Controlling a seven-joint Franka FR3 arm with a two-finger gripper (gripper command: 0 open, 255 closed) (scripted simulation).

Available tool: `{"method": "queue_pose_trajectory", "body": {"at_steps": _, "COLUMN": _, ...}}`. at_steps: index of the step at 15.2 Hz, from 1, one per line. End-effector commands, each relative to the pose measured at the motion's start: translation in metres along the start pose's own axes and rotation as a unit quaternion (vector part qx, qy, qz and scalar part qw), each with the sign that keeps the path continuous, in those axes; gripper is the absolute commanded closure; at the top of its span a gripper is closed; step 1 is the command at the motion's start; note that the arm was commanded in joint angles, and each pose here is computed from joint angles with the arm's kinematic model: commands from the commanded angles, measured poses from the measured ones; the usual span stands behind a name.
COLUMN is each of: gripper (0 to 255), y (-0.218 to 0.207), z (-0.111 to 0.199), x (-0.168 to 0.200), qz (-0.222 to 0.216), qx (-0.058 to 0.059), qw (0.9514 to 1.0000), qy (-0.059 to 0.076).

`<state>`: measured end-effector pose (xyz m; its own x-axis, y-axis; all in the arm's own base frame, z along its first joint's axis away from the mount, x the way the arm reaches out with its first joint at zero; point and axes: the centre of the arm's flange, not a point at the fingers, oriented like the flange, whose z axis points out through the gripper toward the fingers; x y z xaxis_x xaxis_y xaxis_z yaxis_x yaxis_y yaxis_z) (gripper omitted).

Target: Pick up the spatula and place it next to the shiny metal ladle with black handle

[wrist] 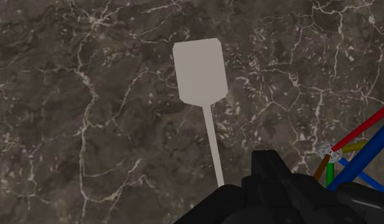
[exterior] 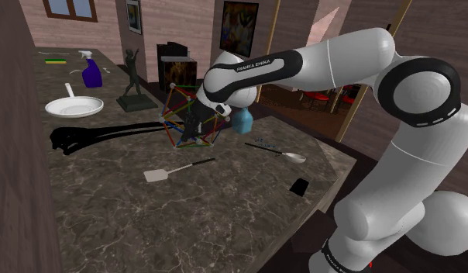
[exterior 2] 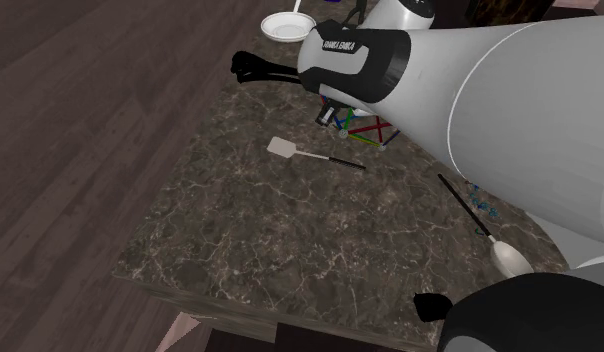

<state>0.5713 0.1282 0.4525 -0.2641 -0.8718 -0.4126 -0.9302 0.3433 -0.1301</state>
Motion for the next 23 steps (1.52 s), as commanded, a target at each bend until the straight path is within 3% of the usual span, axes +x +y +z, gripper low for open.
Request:
{"method": "queue_pose_trajectory", "body": {"at_steps": 1, "gripper": 255, "y": 0.0, "z": 0.0, "x": 0.0, "qz": 0.0, "qx": 0.0, "qw": 1.0, "qy": 0.0}}
{"method": "queue_pose_trajectory", "body": {"at_steps": 2, "gripper": 0, "y": 0.0, "z": 0.0, "x": 0.0, "qz": 0.0, "qx": 0.0, "qw": 1.0, "qy": 0.0}}
{"method": "queue_pose_trajectory", "body": {"at_steps": 5, "gripper": 0, "y": -0.003, "z": 0.042, "x": -0.025, "qz": -0.023, "qx": -0.033, "qw": 0.9935, "qy": 0.106}}
{"method": "queue_pose_trajectory", "body": {"at_steps": 7, "gripper": 0, "y": -0.003, "z": 0.073, "x": -0.037, "qz": -0.038, "qx": -0.055, "qw": 0.9821, "qy": 0.176}}
{"method": "queue_pose_trajectory", "body": {"at_steps": 9, "gripper": 0, "y": -0.002, "z": 0.102, "x": -0.044, "qz": -0.052, "qx": -0.075, "qw": 0.9664, "qy": 0.24}}
{"method": "queue_pose_trajectory", "body": {"at_steps": 13, "gripper": 0, "y": 0.001, "z": 0.121, "x": -0.034, "qz": -0.052, "qx": -0.075, "qw": 0.9664, "qy": 0.24}}
{"method": "queue_pose_trajectory", "body": {"at_steps": 14, "gripper": 0, "y": -0.019, "z": 0.087, "x": -0.087, "qz": -0.08, "qx": 0.038, "qw": 0.9882, "qy": 0.125}}
{"method": "queue_pose_trajectory", "body": {"at_steps": 15, "gripper": 0, "y": -0.019, "z": 0.087, "x": -0.087, "qz": -0.08, "qx": 0.038, "qw": 0.9882, "qy": 0.125}}
{"method": "queue_pose_trajectory", "body": {"at_steps": 18, "gripper": 0, "y": -0.013, "z": 0.095, "x": -0.069, "qz": -0.068, "qx": -0.009, "qw": 0.9824, "qy": 0.174}}
{"method": "queue_pose_trajectory", "body": {"at_steps": 22, "gripper": 0, "y": -0.002, "z": 0.102, "x": -0.045, "qz": -0.052, "qx": -0.073, "qw": 0.9673, "qy": 0.237}}
{"method": "queue_pose_trajectory", "body": {"at_steps": 23, "gripper": 0, "y": -0.002, "z": 0.102, "x": -0.044, "qz": -0.052, "qx": -0.075, "qw": 0.9664, "qy": 0.24}}
